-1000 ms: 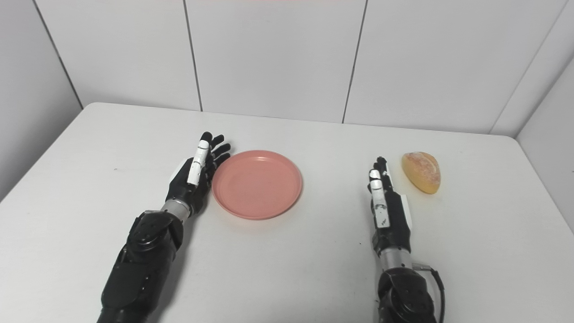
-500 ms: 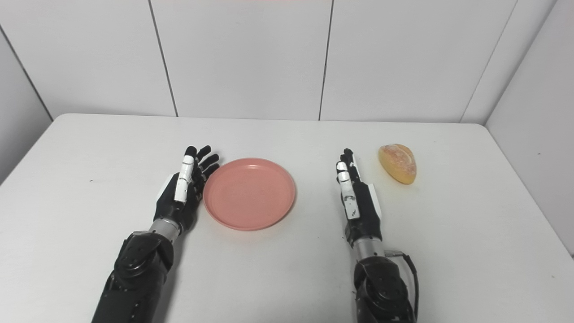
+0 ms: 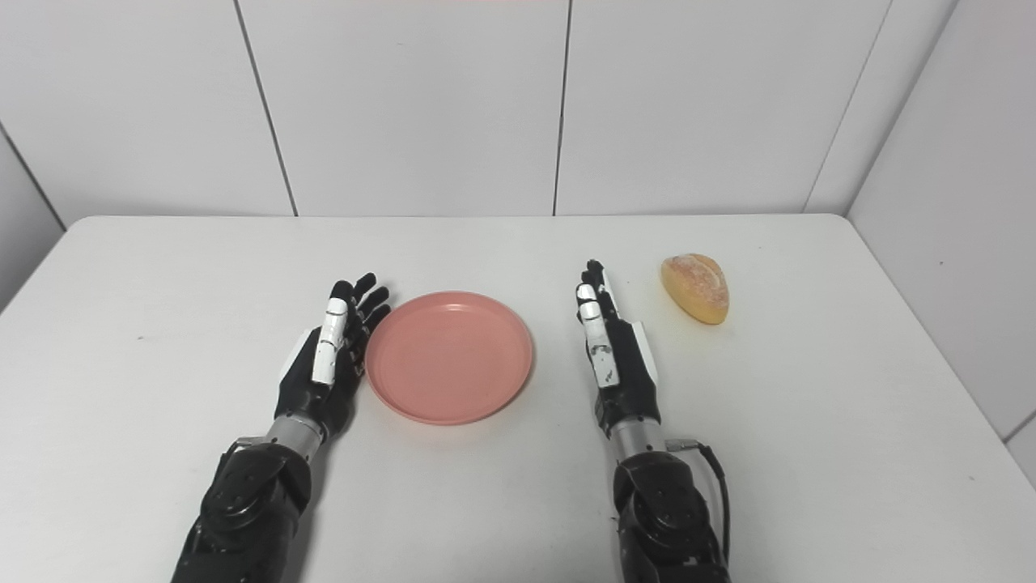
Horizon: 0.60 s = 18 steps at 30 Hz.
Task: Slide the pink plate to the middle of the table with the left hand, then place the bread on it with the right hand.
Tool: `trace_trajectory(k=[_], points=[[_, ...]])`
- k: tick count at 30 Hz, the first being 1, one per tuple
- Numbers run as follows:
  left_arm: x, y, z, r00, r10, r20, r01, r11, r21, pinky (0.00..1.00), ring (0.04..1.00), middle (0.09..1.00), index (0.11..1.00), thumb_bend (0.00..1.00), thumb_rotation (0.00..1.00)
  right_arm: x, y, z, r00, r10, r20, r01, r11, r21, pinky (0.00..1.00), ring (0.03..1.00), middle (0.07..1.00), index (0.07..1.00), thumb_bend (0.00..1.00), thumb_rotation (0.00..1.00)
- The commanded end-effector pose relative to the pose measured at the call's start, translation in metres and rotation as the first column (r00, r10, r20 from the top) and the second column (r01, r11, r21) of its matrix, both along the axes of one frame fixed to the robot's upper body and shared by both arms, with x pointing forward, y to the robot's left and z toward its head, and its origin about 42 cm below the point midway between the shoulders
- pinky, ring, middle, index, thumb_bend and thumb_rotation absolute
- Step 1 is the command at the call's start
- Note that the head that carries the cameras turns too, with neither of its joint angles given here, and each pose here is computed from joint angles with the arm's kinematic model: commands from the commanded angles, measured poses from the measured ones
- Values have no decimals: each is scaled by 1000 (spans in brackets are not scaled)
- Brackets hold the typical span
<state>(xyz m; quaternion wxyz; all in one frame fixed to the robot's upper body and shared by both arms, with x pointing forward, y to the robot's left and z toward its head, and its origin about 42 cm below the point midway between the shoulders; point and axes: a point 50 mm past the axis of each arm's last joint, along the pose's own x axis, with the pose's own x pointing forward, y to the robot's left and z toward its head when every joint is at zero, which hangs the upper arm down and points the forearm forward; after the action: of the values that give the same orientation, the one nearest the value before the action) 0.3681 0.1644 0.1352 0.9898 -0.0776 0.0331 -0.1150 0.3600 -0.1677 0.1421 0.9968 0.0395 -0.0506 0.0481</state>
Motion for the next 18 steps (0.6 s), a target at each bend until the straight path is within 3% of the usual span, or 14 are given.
trace_trajectory(k=[1,10,14,18], points=[[1,-12,12,998,-34,61,34,999,-3,1000,986,982,981,705,1000,10,6,23,996,9,86,-10,1000,5,1000,1000,1000,1000,677,986],[0,-14,8,996,-5,84,6,1000,-8,1000,1000,991,978,654,1000,11,6,24,996,8,91,-7,1000,-3,1000,1000,1000,1000,686,944],[8,-7,1,991,29,131,-36,998,51,1000,1000,987,984,640,1000,12,1,28,985,0,172,20,993,-119,1000,1000,1000,1000,664,979],[18,2,-7,987,73,142,-83,994,64,1000,1000,994,992,601,1000,14,-9,39,955,7,296,87,948,-306,954,977,990,987,683,976]])
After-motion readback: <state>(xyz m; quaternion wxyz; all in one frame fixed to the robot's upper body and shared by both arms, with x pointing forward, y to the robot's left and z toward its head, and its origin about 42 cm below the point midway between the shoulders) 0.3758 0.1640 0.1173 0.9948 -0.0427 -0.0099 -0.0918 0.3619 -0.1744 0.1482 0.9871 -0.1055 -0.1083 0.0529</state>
